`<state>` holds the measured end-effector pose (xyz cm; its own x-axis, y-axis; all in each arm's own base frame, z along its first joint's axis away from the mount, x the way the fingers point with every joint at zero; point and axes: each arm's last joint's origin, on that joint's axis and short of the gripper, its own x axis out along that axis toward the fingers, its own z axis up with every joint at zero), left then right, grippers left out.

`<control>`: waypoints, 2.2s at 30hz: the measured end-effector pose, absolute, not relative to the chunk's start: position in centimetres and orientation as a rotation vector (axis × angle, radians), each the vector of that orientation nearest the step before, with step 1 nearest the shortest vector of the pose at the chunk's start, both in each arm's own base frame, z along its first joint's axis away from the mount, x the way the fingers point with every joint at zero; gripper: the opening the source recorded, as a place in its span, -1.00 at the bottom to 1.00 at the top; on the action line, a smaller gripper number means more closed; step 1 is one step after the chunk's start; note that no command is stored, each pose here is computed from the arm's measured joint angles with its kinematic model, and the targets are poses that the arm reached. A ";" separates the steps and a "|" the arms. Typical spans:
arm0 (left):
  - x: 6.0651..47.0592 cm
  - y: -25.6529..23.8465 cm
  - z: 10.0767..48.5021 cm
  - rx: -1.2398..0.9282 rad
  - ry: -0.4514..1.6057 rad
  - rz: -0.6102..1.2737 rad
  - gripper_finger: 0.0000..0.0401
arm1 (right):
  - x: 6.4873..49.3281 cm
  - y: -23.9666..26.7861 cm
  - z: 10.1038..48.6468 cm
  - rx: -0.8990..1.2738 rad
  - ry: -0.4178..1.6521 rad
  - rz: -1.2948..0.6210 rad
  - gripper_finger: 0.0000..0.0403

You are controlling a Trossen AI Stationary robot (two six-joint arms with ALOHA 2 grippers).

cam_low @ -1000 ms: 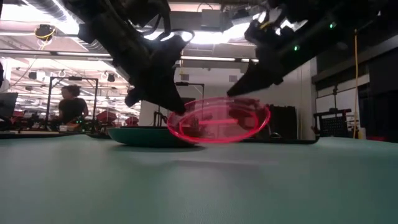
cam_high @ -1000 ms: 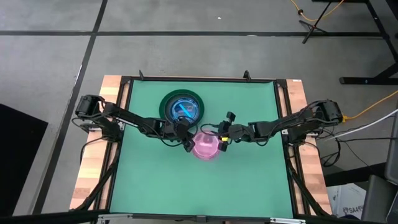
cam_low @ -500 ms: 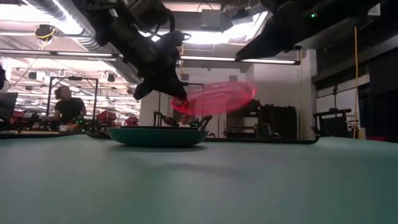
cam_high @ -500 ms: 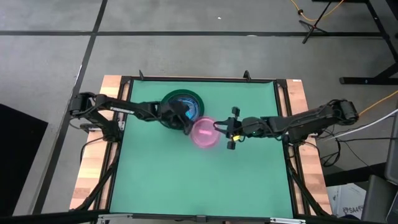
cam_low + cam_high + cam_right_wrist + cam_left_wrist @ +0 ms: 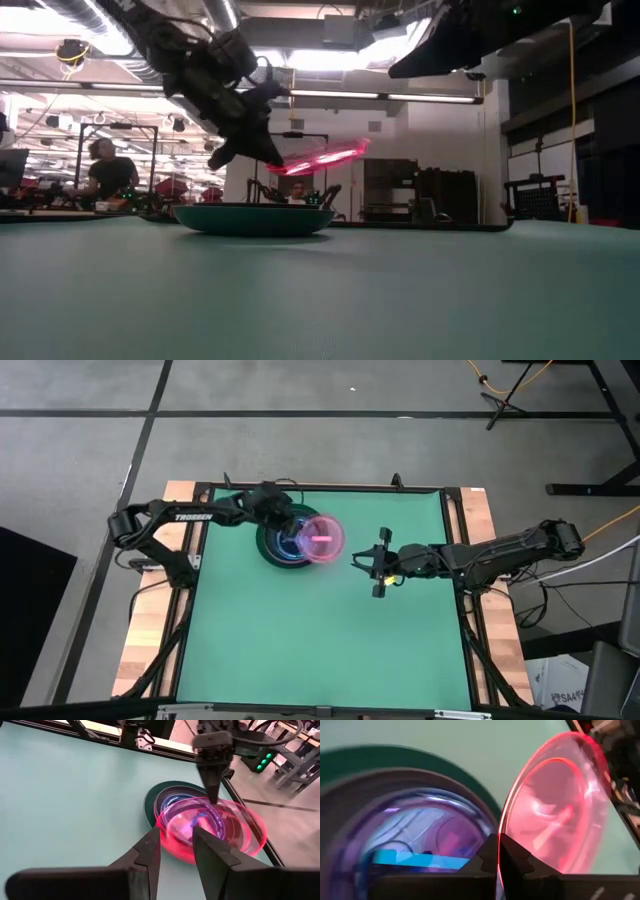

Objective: Stack plastic plates
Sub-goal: Stack the light pink plate on top of the blue plate

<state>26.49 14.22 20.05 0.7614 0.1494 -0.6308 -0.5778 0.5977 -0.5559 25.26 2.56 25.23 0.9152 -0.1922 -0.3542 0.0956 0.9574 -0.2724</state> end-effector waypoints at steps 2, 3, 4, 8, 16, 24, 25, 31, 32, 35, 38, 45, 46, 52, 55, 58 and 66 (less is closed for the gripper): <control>25.7 15.2 19.9 -0.856 0.581 0.481 -1.00 | 25.3 2.6 25.2 -0.255 0.390 -0.149 -0.47; 25.3 15.7 19.7 -0.866 0.593 0.501 -1.00 | 25.3 2.6 25.2 -0.255 0.391 -0.149 -0.47; 24.9 16.1 19.6 -0.867 0.609 0.517 -1.00 | 25.2 2.6 25.2 -0.255 0.393 -0.150 -0.47; 23.2 17.3 19.0 -0.900 0.675 0.574 -1.00 | 25.2 2.5 25.1 -0.258 0.406 -0.149 -0.47; 21.1 18.2 18.2 -0.965 0.782 0.653 -1.00 | 25.1 2.5 24.8 -0.265 0.434 -0.146 -0.47; 20.9 18.1 18.1 -0.963 0.802 0.661 -1.00 | 25.1 2.5 24.8 -0.265 0.434 -0.147 -0.47; 20.9 18.1 18.1 -0.952 0.805 0.656 -1.00 | 25.1 2.5 24.8 -0.265 0.435 -0.147 -0.47; 20.9 18.2 18.0 -0.919 0.811 0.689 -0.95 | 25.1 2.5 24.8 -0.265 0.435 -0.148 -0.47; 20.9 18.2 18.0 -0.916 0.812 0.692 -0.93 | 25.1 2.5 24.8 -0.265 0.435 -0.148 -0.47; 20.9 18.1 18.0 -0.913 0.813 0.692 -0.84 | 25.1 2.5 24.8 -0.265 0.435 -0.148 -0.47; 21.0 18.1 18.0 -0.913 0.815 0.692 -0.76 | 25.1 2.5 24.8 -0.265 0.435 -0.148 -0.47; 21.2 17.7 18.0 -0.894 0.837 0.672 -0.67 | 25.1 2.5 24.8 -0.265 0.435 -0.147 -0.47; 21.3 17.4 18.0 -0.886 0.846 0.662 -0.67 | 25.1 2.5 24.8 -0.265 0.435 -0.146 -0.47; 22.4 16.0 17.9 -0.852 0.877 0.602 -0.67 | 25.1 2.5 24.8 -0.265 0.435 -0.146 -0.47; 22.6 15.7 17.9 -0.834 0.884 0.584 -0.67 | 25.1 2.5 24.8 -0.265 0.435 -0.146 -0.47; 22.5 15.9 17.9 -0.827 0.883 0.606 -0.67 | 25.1 2.5 24.8 -0.265 0.435 -0.146 -0.47; 22.1 16.4 17.9 -0.821 0.879 0.651 -0.67 | 25.1 2.5 24.8 -0.265 0.435 -0.145 -0.47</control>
<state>22.12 16.37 17.88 0.4899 0.1582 -0.8573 -0.7738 0.5318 -0.3441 25.10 2.54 24.80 0.8971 -0.1951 -0.3965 0.0823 0.9554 -0.2838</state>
